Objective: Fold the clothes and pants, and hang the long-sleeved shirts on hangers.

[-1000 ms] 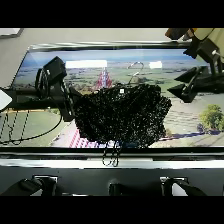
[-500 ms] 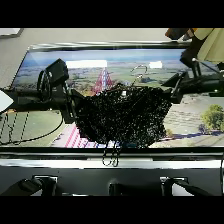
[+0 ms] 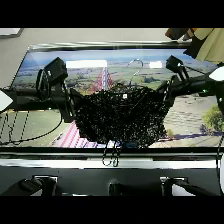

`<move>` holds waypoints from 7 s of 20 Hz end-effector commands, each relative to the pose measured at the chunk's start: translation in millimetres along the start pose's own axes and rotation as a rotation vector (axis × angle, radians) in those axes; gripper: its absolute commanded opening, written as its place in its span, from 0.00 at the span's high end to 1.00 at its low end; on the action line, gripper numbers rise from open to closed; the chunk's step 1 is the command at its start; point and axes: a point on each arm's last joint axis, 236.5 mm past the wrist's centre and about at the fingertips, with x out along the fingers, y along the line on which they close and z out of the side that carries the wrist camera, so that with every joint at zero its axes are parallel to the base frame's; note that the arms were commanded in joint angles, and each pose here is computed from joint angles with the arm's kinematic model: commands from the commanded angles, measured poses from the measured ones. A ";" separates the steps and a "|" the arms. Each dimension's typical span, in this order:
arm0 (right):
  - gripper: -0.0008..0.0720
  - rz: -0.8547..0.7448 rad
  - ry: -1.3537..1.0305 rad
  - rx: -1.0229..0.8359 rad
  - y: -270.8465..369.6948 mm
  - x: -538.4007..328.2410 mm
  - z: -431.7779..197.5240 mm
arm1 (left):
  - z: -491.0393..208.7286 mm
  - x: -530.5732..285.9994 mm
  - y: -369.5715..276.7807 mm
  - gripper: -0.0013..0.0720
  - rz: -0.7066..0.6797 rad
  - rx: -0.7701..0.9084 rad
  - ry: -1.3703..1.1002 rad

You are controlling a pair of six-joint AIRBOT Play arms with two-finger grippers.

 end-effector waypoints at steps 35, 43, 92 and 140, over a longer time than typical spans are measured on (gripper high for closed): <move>0.96 -1.760 0.190 0.937 2.0 -429.3 -52.0 | -40.4 -56.9 154.4 0.15 0.448 -0.932 -0.226; 0.96 -2.107 0.063 0.987 -6.2 -520.3 -76.4 | -43.4 -53.8 155.7 0.15 0.448 -0.936 -0.218; 0.52 -2.384 -0.392 1.004 59.5 -625.0 -62.2 | -58.0 -41.2 144.3 0.15 0.404 -0.958 -0.139; 0.96 -0.396 0.481 0.680 5.4 45.4 -29.4 | -201.7 -116.4 131.7 0.95 0.659 -0.934 0.260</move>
